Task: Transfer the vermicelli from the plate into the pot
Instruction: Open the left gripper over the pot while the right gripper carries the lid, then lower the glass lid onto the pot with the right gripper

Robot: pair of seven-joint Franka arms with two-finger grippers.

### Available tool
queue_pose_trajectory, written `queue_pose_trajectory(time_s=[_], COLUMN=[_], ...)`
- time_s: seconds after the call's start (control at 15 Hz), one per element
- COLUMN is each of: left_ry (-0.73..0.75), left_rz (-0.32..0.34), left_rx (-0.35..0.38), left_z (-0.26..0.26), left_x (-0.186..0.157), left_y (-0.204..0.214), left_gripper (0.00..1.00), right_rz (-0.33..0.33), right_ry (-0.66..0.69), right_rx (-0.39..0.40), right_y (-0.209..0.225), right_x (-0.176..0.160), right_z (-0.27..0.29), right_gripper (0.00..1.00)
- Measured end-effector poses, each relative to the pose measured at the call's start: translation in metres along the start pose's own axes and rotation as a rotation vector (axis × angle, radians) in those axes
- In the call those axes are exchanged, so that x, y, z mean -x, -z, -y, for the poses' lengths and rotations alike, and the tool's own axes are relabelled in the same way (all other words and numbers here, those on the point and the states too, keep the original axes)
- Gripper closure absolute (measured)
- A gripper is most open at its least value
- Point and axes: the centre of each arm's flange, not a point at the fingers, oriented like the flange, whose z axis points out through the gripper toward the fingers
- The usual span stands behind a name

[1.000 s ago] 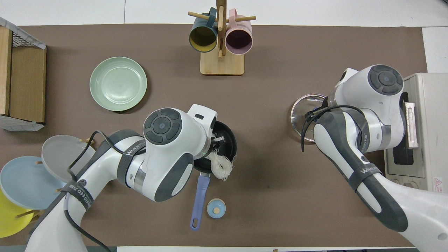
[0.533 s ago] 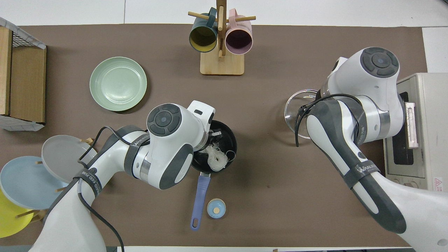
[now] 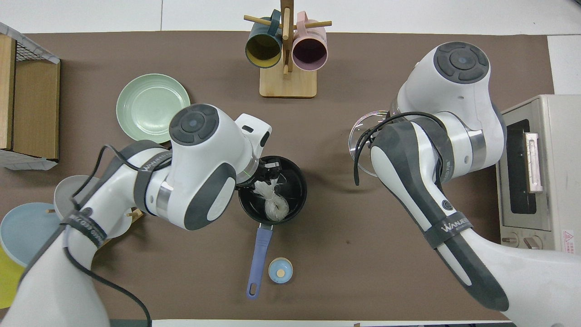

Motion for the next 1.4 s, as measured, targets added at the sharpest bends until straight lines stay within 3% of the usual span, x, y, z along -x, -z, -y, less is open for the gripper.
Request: queue_pose_trajectory(time_s=[0.2,0.33,0.6,0.87,1.13,1.4], left_ry=[0.048,0.083,-0.012,-0.122,-0.148,-0.15], left_rz=[-0.027,-0.075,-0.153,-0.163,-0.162,-0.167], left_rx=[0.038,0.072,0.008,-0.023,-0.079,-0.115], left_z=[0.049,0.1,0.185,0.242,0.255,0.258], left_x=[0.003,0.007,-0.009,-0.031,-0.036,-0.038], left_y=[0.141,0.206,0.248,0.255,0.25,0.248], left_gripper=[0.24,0.01,0.0,0.0,0.0,0.0], right_rz=[0.002,-0.002,-0.017,-0.05,-0.08,-0.064], right_ry=[-0.014,-0.039,-0.137,-0.218,-0.22,-0.221], right_rx=[0.005,0.007,0.01,0.009,0.0,0.011], right_y=[0.026,0.03,0.034,0.033,0.013,-0.011], right_x=[-0.006,-0.008,-0.005,0.012,0.018,0.02], right_z=[0.032,0.048,0.117,0.221,0.275,0.3], right_gripper=[0.33,0.33,0.33,0.33,0.33,0.33])
